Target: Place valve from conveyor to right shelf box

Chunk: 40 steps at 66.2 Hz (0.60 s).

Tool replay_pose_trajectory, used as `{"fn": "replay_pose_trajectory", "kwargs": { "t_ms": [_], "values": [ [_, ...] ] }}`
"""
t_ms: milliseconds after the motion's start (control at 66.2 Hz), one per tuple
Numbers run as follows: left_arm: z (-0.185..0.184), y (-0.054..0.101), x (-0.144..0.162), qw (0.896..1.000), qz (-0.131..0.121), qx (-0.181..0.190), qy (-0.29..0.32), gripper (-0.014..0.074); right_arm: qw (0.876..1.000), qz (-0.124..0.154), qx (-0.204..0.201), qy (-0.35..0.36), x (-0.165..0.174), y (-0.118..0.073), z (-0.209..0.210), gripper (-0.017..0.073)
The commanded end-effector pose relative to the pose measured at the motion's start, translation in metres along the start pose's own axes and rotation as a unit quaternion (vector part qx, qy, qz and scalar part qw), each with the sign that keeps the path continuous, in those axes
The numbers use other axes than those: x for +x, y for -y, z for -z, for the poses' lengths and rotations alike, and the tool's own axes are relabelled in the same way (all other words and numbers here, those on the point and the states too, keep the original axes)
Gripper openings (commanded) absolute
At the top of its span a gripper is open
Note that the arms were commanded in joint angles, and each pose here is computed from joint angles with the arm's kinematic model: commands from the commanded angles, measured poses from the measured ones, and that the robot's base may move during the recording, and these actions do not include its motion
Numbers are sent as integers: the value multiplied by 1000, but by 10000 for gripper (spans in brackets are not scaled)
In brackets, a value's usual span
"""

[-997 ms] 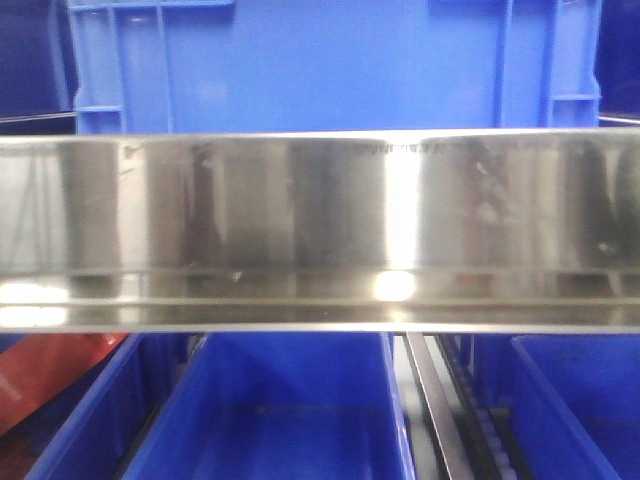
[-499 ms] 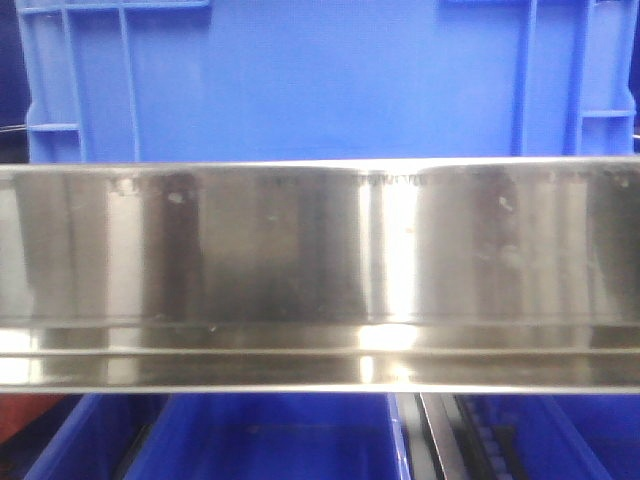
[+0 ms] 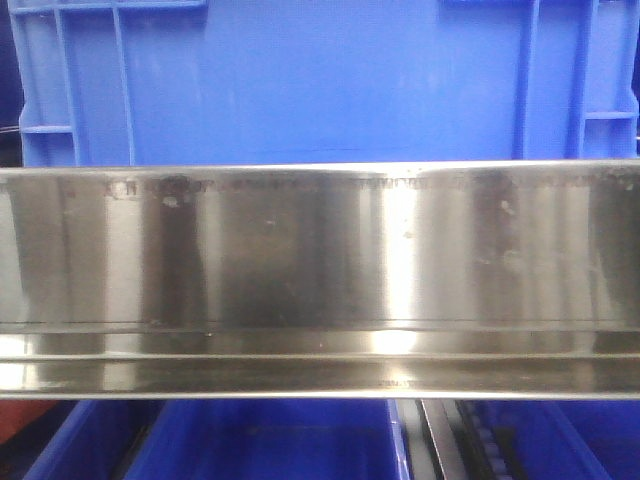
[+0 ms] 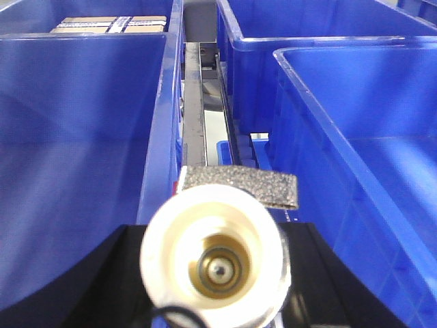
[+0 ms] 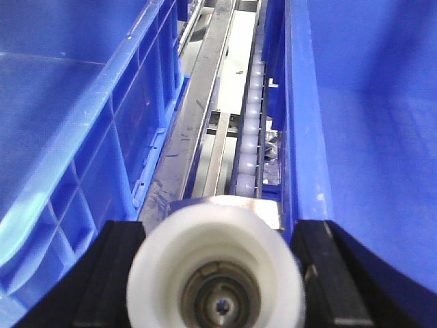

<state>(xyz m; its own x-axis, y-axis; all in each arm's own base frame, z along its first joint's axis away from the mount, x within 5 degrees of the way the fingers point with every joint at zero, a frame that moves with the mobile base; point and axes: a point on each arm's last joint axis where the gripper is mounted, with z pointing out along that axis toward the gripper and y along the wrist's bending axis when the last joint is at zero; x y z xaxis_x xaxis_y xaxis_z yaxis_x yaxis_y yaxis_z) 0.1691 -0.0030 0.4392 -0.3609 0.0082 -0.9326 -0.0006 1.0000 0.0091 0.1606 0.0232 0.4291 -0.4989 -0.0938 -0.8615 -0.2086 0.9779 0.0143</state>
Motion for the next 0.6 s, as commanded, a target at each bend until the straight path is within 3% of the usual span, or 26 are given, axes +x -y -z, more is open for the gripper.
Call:
{"fn": "replay_pose_trajectory", "kwargs": {
  "t_ms": [0, 589],
  "values": [
    [5, 1, -8, 999, 5, 6, 36, -111, 999, 1, 7, 48, -10, 1, 7, -154],
    [5, 1, -8, 999, 5, 6, 36, -111, 999, 1, 7, 48, -10, 1, 7, -154]
  ]
}}
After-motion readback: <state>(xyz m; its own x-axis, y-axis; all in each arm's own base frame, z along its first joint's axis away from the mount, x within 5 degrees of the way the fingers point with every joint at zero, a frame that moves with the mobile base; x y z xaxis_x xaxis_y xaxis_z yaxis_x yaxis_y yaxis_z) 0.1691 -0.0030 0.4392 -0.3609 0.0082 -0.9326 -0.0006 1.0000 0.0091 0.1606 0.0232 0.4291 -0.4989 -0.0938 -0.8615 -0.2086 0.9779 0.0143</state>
